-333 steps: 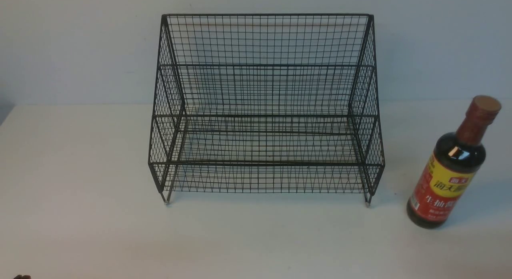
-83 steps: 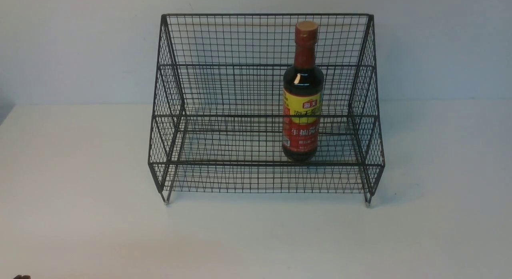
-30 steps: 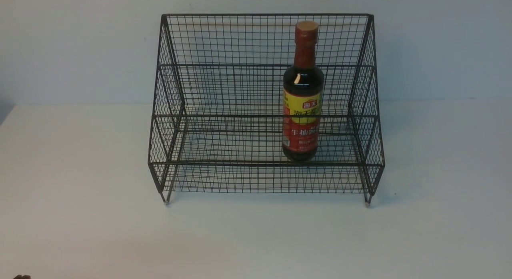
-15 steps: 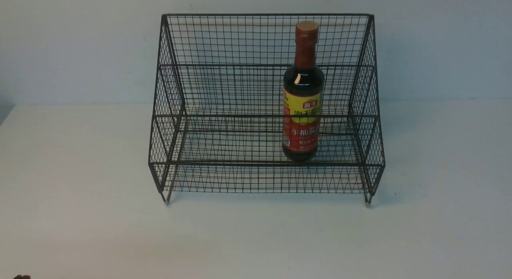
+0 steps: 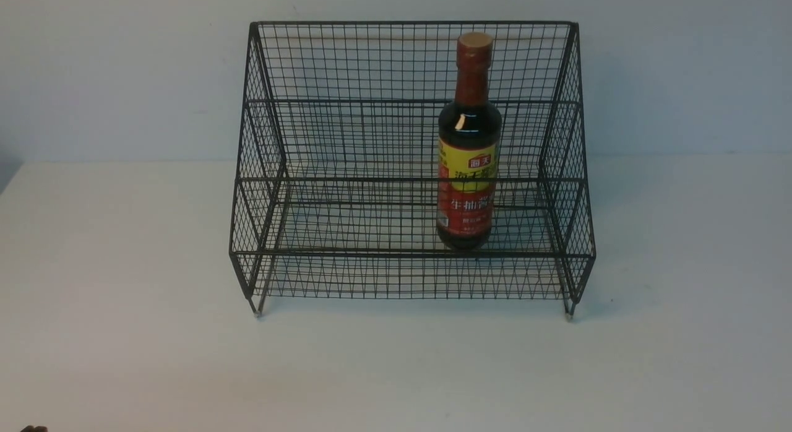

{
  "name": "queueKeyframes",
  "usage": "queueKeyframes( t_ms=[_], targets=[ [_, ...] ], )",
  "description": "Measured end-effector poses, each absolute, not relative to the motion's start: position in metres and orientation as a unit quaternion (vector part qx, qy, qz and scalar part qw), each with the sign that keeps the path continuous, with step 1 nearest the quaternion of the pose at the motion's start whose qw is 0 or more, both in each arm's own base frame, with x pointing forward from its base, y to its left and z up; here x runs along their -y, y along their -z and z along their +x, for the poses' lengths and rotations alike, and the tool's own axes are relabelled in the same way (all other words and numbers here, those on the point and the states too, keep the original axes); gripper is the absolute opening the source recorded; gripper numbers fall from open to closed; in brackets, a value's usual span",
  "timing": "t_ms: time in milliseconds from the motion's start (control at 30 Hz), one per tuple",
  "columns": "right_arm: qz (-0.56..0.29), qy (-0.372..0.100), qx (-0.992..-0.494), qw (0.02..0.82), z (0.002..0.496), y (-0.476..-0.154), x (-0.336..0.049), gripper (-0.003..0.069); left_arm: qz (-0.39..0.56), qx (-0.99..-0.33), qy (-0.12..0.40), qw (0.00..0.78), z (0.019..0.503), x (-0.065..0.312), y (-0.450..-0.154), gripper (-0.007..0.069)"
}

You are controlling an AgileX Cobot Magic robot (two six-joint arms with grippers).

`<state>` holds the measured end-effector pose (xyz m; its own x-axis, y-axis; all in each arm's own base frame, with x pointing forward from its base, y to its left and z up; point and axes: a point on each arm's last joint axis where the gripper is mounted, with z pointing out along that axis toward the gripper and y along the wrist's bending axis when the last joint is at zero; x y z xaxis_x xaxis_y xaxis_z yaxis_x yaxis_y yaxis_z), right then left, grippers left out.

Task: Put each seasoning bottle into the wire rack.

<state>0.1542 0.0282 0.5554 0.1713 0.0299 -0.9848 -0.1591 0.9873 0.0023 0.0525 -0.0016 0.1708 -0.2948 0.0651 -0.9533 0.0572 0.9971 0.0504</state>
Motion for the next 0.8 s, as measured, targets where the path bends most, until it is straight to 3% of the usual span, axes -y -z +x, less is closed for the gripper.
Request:
queueKeyframes(
  t_ms=[200, 367, 533, 633, 700, 733, 800],
  targets=[
    [-0.045, -0.047, -0.671, 0.739, 0.158, -0.548, -0.026, -0.0012, 0.038, -0.805, -0.003, 0.593, 0.053, 0.002, -0.171, -0.0013],
    [-0.048, -0.030, -0.719, 0.693, 0.168, -0.523, -0.026, -0.0012, 0.038, -0.805, -0.003, 0.593, 0.053, 0.002, -0.171, -0.0013],
    [-0.044, -0.002, -0.761, 0.647, 0.158, -0.455, -0.016, -0.0012, 0.038, -0.805, -0.003, 0.593, 0.053, 0.002, -0.171, -0.0013],
    [-0.035, 0.016, -0.754, 0.656, 0.142, -0.422, -0.007, -0.0012, 0.038, -0.805, -0.003, 0.593, 0.053, 0.002, -0.171, -0.0013],
    [-0.026, 0.032, -0.755, 0.655, 0.128, -0.380, -0.001, -0.0012, 0.038, -0.805, -0.003, 0.593, 0.053, 0.002, -0.171, -0.0013],
    [-0.026, 0.032, -0.752, 0.658, 0.126, -0.381, -0.001, -0.0012, 0.038, -0.805, -0.003, 0.593, 0.053, 0.002, -0.171, -0.0013],
    [-0.010, 0.042, -0.755, 0.654, 0.111, -0.339, 0.004, -0.0012, 0.038, -0.805, -0.003, 0.593, 0.053, 0.002, -0.171, -0.0013]
  ],
)
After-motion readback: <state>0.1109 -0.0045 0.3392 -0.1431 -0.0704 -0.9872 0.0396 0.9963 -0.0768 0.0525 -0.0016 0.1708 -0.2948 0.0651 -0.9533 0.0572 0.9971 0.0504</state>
